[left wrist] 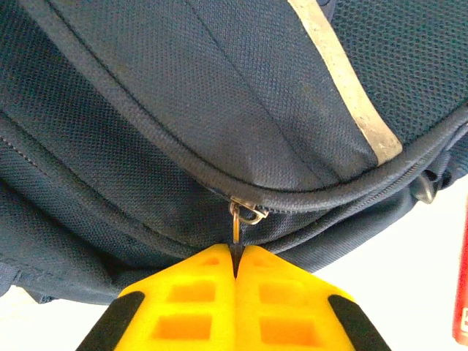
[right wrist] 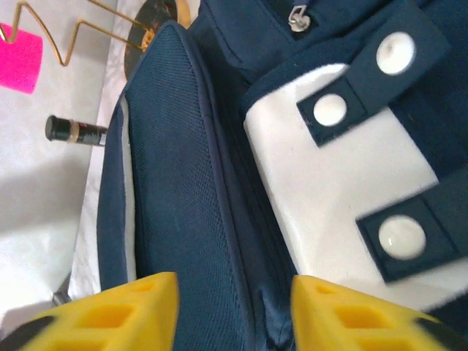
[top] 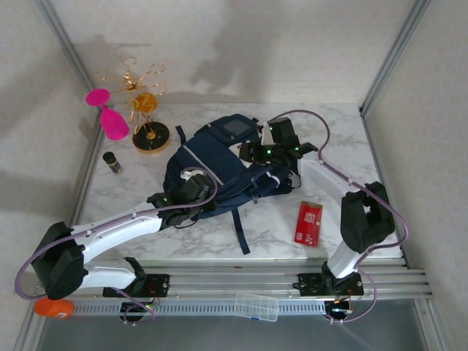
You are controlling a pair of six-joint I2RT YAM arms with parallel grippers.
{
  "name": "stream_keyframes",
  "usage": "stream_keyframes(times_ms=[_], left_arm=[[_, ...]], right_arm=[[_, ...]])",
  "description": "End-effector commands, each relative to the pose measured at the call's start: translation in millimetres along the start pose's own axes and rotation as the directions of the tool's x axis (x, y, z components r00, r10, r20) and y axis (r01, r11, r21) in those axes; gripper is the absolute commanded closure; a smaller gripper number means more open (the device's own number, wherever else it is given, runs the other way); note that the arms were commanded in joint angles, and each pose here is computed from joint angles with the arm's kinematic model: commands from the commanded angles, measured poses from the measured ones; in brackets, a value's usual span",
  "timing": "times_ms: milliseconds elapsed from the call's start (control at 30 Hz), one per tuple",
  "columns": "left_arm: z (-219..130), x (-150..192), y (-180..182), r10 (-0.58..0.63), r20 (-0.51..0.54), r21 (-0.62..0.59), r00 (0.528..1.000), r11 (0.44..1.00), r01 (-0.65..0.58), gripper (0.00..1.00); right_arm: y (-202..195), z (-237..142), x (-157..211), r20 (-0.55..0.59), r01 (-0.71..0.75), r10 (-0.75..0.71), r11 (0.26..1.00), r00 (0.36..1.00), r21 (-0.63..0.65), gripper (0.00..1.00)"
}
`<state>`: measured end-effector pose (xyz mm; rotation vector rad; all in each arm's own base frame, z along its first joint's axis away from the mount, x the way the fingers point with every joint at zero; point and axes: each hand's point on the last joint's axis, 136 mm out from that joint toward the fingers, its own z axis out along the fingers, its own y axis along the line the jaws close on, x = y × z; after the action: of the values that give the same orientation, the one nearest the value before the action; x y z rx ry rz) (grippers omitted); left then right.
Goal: Pack the student bag
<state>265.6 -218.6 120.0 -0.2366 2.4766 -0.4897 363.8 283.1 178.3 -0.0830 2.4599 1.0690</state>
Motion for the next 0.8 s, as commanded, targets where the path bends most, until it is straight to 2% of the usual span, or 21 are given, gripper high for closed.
stream_keyframes(times_ms=[0, 100, 200, 367, 433, 600, 700, 767], left_arm=[[-1.7, -11.9, -7.3, 0.012, 0.033, -0.014, 0.999, 1.0, -0.012, 1.0], [-0.6, -11.4, -12.8, 0.011, 0.034, 0.02, 0.999, 1.0, -0.012, 1.0], [-0.9, -12.7, -9.9, 0.013, 0.042, 0.008, 0.999, 1.0, -0.013, 1.0], [-0.3, -12.1, -10.8, 0.025, 0.036, 0.012, 0.999, 1.0, -0.026, 1.0], [-0.1, -13.3, -11.8, 0.03, 0.04, 0.016, 0.999, 0.999, -0.031, 1.0], [1.0, -10.9, -17.1, 0.05, 0.013, 0.031, 0.999, 0.998, -0.05, 1.0], [-0.6, -8.7, -11.4, 0.051, 0.005, 0.009, 0.999, 0.999, -0.051, 1.0], [-1.9, -4.7, -10.3, 0.051, -0.009, 0.015, 0.999, 0.999, -0.05, 1.0]], right_arm=[[8.9, -14.8, 15.5, 0.053, -0.136, 0.137, 0.99, 0.989, -0.027, 0.48], [25.7, -9.5, 42.0, 0.023, -0.213, 0.215, 0.974, 0.976, -0.082, 0.45], [33.4, -0.2, 57.4, 0.028, -0.294, 0.298, 0.95, 0.954, -0.102, 0.46], [20.8, 16.8, 50.6, 0.107, -0.358, 0.363, 0.932, 0.926, -0.061, 0.52], [27.3, 27.3, 53.9, 0.114, -0.352, 0.356, 0.935, 0.928, -0.054, 0.54], [43.9, 45.7, 40.6, 0.148, -0.284, 0.292, 0.956, 0.945, -0.071, 0.7], [57.2, 52.4, 35.3, 0.136, -0.182, 0.194, 0.979, 0.972, -0.092, 0.9], [70.6, 54.0, 34.6, 0.131, -0.052, 0.065, 0.994, 0.989, -0.098, 0.99]])
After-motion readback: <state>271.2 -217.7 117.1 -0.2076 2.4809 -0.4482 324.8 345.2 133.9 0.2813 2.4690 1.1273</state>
